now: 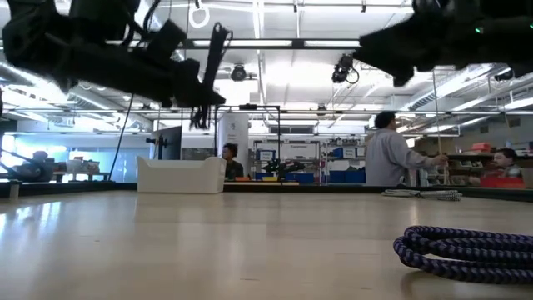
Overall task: Pick and place USB-C Cables
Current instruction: Put the top blue USB cable into the white bin, then put the white USB cable into the white bin
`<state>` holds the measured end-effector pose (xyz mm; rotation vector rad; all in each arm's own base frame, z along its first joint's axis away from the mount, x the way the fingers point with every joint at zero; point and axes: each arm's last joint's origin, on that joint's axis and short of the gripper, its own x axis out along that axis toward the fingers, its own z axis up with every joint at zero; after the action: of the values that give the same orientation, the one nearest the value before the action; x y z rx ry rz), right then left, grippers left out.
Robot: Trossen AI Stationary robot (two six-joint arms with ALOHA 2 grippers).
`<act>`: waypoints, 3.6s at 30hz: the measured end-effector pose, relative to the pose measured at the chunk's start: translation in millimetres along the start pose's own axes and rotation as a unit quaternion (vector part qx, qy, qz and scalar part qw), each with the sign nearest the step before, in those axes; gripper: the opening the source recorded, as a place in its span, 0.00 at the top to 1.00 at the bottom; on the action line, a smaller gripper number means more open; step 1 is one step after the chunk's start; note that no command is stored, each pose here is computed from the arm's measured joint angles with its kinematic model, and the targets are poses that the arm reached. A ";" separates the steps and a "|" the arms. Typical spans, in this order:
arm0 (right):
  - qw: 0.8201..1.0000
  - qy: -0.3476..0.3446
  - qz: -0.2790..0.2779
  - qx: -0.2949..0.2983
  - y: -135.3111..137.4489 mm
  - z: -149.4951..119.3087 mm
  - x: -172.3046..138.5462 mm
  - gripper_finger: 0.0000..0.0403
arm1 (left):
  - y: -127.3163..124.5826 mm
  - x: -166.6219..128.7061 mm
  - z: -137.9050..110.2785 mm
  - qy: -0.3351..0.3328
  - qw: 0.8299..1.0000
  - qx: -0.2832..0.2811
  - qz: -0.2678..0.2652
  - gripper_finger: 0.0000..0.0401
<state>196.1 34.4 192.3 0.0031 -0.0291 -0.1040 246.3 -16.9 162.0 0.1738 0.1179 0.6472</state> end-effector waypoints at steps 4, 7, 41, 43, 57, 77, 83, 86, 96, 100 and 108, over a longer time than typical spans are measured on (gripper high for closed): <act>1.000 0.015 -0.015 0.022 -0.5 -11.3 -8.3 0.58 | 25.6 9.7 31.2 0.046 0.991 0.103 0.069 0.94; 0.999 0.018 -0.034 0.021 -1.1 -13.3 -9.6 0.58 | 54.8 25.3 56.3 0.149 0.973 0.154 0.085 0.94; 0.999 0.005 -0.040 0.014 -1.2 -11.9 -8.3 0.58 | 197.1 129.0 -22.6 0.620 0.738 0.255 -0.074 0.92; 0.999 0.005 -0.040 0.014 -1.2 -11.9 -8.3 0.58 | 197.1 131.6 -24.4 0.615 0.740 0.260 -0.077 0.90; 0.999 0.006 -0.041 0.012 -1.4 -12.0 -8.2 0.58 | 216.1 130.9 52.8 0.577 0.780 0.233 0.062 0.46; 0.964 0.250 -0.096 -0.007 33.3 16.2 -3.5 0.63 | 49.1 22.8 76.8 0.072 0.995 -0.011 -0.075 0.67; 0.888 0.428 -0.151 0.070 22.8 42.7 -16.7 0.65 | 11.7 1.6 63.6 -0.003 0.990 -0.050 -0.133 0.70; 0.848 0.483 -0.207 0.069 6.6 43.2 -26.2 0.65 | -0.6 -3.1 60.5 -0.001 0.990 -0.045 -0.134 0.71; 0.766 0.527 -0.351 0.109 -59.4 28.0 -23.6 0.61 | -16.6 0.2 50.5 0.004 0.990 -0.040 -0.133 0.71; 0.752 0.523 -0.381 0.123 -87.2 25.4 -18.2 0.53 | -17.5 0.8 48.4 0.009 0.990 -0.036 -0.133 0.71; 0.749 0.499 -0.402 0.167 -128.9 5.7 -9.7 0.35 | -17.9 0.3 47.9 0.011 0.990 -0.034 -0.135 0.71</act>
<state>172.9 -92.8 197.2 0.4385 1.0546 -0.9603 264.9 -36.6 205.4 0.0825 0.1383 0.3835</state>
